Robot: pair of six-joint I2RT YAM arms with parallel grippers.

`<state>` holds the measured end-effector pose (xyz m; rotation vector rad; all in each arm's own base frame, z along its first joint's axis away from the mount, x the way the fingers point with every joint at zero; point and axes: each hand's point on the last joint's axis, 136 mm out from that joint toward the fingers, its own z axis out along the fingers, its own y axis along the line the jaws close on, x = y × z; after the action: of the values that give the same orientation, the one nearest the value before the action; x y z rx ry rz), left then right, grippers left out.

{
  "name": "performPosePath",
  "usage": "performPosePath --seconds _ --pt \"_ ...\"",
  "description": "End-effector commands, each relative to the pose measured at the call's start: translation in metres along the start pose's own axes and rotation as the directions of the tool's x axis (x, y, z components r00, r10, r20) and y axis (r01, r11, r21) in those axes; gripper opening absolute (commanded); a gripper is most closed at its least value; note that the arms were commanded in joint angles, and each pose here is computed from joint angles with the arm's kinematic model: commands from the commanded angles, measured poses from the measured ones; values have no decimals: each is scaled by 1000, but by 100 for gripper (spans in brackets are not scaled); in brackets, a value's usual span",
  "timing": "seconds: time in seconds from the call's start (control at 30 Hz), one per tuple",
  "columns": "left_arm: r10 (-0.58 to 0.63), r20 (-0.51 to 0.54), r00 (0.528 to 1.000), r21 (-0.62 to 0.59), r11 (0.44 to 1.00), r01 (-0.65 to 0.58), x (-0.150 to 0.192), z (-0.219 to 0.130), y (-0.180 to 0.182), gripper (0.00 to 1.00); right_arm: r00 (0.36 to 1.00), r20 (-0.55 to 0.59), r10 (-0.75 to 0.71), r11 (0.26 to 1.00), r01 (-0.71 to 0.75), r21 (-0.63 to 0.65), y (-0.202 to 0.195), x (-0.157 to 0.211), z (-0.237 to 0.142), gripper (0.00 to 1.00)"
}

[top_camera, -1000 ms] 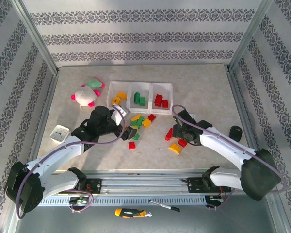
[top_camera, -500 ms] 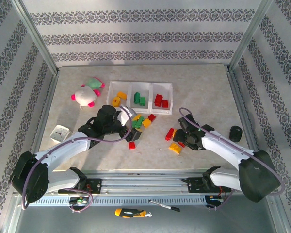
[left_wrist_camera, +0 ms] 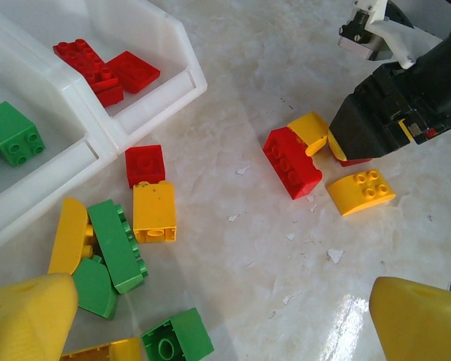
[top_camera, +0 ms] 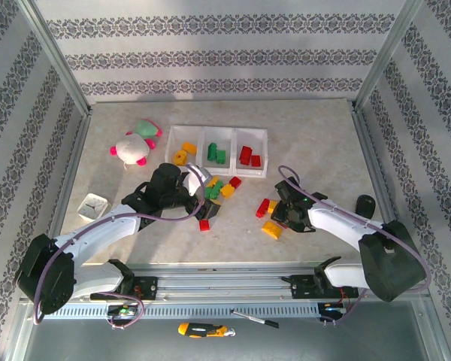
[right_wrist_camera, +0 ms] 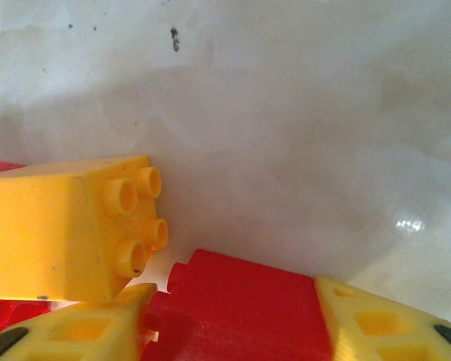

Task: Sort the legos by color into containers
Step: Pick up the lego from the bottom-right of the table, then place the lego at the bottom-center of the table.

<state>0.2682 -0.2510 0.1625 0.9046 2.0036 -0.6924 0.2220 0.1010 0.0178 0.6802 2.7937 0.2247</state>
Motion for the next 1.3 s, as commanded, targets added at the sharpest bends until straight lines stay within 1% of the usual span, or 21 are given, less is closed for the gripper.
performPosePath --seconds 0.0,0.17,0.33,0.43,0.53,0.63,0.8,1.0,1.17,1.27 --pt "23 56 998 11 1000 -23 -21 -4 -8 99 1000 5 -3 1000 3 0 -2 -2 -2 44" --pt "28 61 998 16 999 -29 -22 -5 -10 99 999 42 -26 999 28 -37 8 -12 -20 43" --pt "26 68 997 17 999 -27 -21 -4 -10 99 988 137 -73 992 86 -91 33 -36 -46 42" --pt "25 74 997 8 1000 -26 -21 -4 -9 99 975 198 -100 984 127 -128 57 -56 -60 42" --pt "23 73 997 -12 1000 -22 -18 -3 -6 99 957 262 -124 970 173 -171 93 -84 -70 42" --pt "23 71 997 -15 1000 -22 -18 -3 -6 99 939 303 -165 959 225 -174 128 -112 -75 43" --pt "33 60 998 -27 999 -31 -14 -7 -6 99 906 361 -220 946 289 -147 173 -156 -68 43" --pt "33 49 998 -47 998 -31 -10 -9 -4 99 896 361 -258 940 318 -119 204 -196 -40 44" --pt "25 46 999 -57 998 -23 -8 -10 -3 99 902 325 -284 940 329 -93 216 -215 -16 49" --pt "31 37 999 -64 998 -28 -7 -10 -2 99 902 319 -292 933 342 -114 222 -220 -14 57"
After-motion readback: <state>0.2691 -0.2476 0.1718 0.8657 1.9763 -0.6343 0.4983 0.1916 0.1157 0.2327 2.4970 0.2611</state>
